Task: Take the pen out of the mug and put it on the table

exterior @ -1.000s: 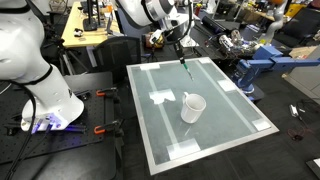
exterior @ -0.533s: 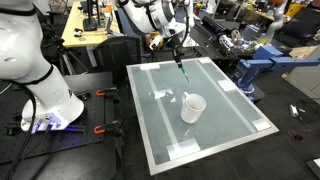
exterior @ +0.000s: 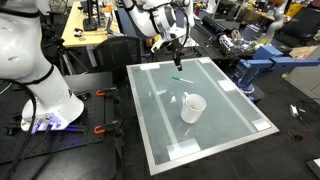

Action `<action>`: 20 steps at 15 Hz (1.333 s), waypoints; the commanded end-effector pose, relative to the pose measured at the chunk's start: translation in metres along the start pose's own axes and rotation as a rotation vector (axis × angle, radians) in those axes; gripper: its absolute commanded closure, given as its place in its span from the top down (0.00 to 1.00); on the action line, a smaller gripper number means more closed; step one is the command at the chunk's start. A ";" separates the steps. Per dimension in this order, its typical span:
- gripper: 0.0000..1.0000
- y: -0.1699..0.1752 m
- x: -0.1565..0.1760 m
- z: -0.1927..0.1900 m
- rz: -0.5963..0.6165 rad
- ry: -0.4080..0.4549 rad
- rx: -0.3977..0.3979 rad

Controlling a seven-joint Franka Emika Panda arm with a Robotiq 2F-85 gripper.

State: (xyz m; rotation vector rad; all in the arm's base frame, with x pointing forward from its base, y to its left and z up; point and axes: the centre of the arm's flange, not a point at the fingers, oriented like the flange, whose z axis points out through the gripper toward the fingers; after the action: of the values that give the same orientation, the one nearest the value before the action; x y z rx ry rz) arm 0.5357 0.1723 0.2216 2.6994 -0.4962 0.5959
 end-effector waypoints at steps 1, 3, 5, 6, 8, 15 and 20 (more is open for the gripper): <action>0.70 -0.006 0.008 0.003 0.031 0.012 -0.023; 0.85 -0.003 0.011 0.000 0.037 0.010 -0.022; 0.99 0.003 0.014 -0.006 0.048 0.001 -0.023; 1.00 0.005 0.016 -0.009 0.059 -0.019 -0.029; 1.00 0.011 0.016 -0.016 0.089 -0.045 -0.038; 1.00 0.023 0.022 -0.036 0.155 -0.080 -0.042; 1.00 0.016 0.023 -0.025 0.166 -0.074 -0.022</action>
State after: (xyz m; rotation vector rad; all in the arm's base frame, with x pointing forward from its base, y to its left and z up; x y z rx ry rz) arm 0.5406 0.1617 0.2578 2.6849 -0.7484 0.5309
